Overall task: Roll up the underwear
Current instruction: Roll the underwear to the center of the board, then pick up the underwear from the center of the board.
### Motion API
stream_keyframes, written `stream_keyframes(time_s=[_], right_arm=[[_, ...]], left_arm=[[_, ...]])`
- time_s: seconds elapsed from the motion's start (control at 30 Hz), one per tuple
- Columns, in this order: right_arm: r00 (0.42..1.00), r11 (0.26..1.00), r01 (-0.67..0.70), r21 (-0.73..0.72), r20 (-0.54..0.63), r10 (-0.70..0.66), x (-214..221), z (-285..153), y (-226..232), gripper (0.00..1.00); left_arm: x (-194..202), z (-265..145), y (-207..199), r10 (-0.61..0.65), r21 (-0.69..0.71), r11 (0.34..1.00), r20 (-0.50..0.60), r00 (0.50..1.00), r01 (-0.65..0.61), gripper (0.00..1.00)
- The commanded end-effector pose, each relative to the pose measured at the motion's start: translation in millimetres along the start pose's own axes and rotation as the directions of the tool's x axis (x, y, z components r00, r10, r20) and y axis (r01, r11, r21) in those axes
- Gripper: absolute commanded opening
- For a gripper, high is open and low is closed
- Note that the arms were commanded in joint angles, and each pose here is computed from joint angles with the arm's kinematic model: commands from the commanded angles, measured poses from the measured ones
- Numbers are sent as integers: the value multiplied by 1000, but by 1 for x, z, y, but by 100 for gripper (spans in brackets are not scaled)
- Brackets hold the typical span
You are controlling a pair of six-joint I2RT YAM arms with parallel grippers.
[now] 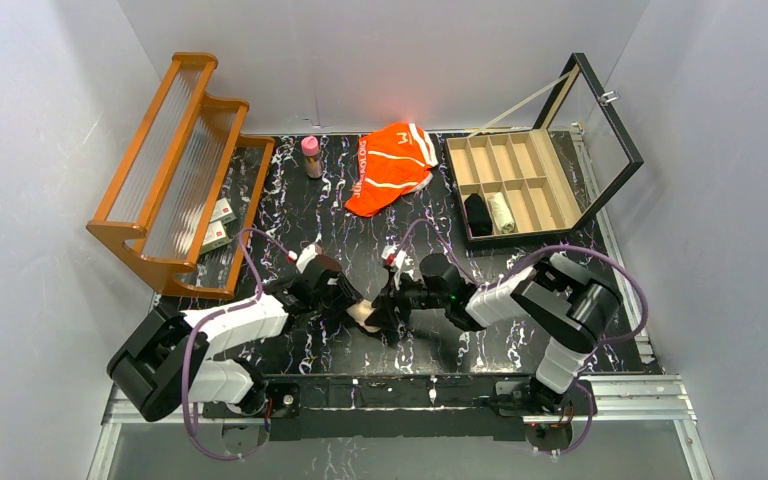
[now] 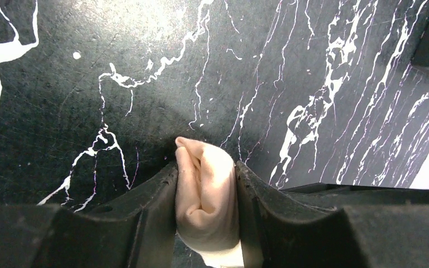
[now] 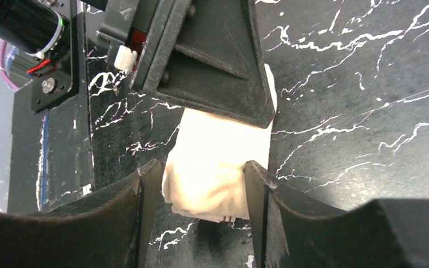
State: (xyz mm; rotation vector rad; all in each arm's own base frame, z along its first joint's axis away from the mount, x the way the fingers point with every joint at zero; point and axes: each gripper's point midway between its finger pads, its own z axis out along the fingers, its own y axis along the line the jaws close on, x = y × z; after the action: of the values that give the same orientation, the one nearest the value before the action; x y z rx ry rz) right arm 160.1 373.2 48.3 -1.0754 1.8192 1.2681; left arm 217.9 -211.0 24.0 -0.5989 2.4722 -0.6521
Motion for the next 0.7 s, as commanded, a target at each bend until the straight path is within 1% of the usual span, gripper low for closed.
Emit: stream_keyframes(time_s=[0.0,0.07,0.13,0.23,0.33,0.43,0.6,0.67], right_arm=[[994,995,79,64,-86,-73,-4,-7,-8,68],[987,985,148,93,-84,-140,-19,-10,-10,72],[969,964,233,126,-110,-220,-28,-10,-12,76],[954,936,290,199,-139,-266,-33,-9,-21,78],[934,908,354,226,-140,-329,-31,-4,-19,79],[911,886,410,216,-134,-389,-27,3,-8,81],[893,870,448,204,-150,-425,-14,14,-6,82],[888,861,456,225,-182,-423,-3,17,-14,81]], left_arm=[[18,0,53,57,-209,975,-72,996,-71,36],[18,0,52,61,-221,972,-76,995,-76,35],[17,0,51,61,-235,969,-84,995,-79,34],[17,1,50,55,-259,963,-97,994,-78,32],[17,3,47,37,-265,962,-101,994,-63,32],[20,4,47,29,-279,958,-115,993,-60,32],[26,8,48,16,-285,957,-141,990,-56,32],[26,8,47,14,-284,957,-146,989,-56,32]])
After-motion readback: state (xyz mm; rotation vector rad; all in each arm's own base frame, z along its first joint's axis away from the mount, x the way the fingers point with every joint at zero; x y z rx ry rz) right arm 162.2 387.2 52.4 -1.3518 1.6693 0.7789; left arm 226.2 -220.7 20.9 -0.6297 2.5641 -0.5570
